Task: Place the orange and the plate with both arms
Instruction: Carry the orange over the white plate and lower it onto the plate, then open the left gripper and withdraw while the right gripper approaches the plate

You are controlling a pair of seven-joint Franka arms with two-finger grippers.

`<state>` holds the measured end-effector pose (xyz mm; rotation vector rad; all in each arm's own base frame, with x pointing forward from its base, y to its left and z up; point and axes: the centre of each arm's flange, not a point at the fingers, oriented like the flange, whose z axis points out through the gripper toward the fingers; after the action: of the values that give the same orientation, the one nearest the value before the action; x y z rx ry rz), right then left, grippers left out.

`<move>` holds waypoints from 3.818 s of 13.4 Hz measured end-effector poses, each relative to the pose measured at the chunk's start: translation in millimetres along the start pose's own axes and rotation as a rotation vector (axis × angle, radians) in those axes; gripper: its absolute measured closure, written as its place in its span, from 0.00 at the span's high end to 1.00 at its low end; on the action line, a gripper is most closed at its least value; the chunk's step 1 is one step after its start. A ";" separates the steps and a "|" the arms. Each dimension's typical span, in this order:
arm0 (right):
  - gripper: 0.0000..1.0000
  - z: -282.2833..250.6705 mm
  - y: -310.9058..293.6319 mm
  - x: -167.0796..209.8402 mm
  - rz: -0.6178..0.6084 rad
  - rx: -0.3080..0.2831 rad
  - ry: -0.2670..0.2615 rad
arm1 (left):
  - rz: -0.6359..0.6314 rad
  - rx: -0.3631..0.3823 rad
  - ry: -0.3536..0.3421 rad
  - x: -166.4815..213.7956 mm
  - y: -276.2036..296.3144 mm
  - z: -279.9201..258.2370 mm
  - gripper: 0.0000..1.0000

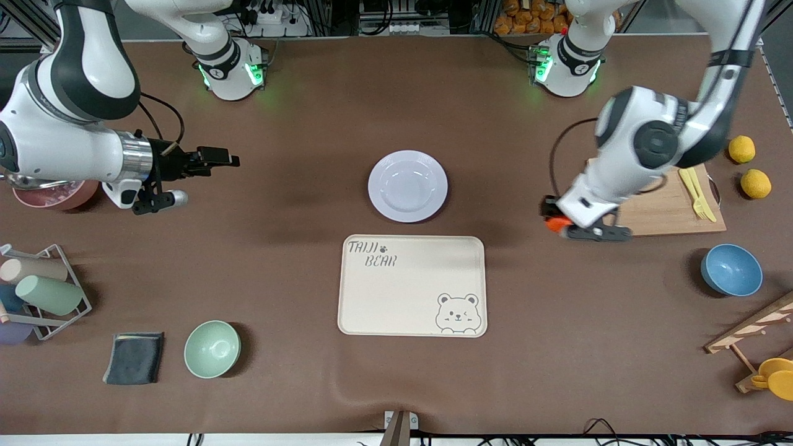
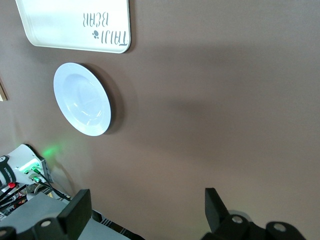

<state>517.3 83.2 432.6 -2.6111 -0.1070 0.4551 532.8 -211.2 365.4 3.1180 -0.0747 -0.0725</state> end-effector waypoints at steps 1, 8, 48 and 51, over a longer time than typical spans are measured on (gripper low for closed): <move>1.00 1.0 0.9 -0.2 0.001 0.000 -0.002 | -0.004 -0.002 -0.008 -12.6 33.4 3.3 0.70; 1.00 46.1 9.3 1.3 -0.003 0.012 0.002 | -0.097 -0.055 -0.099 -102.5 207.1 67.0 0.70; 1.00 396.4 -93.4 5.5 0.095 0.339 0.106 | -0.207 -0.037 0.218 36.3 -13.6 -213.1 1.00; 0.80 411.1 -103.0 7.6 0.102 0.335 0.115 | -0.112 0.008 0.160 31.8 -72.0 -235.0 1.00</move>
<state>386.5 359.8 139.2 -2.3124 0.1306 0.3246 579.0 -135.9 597.0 3.1200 0.1023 0.1763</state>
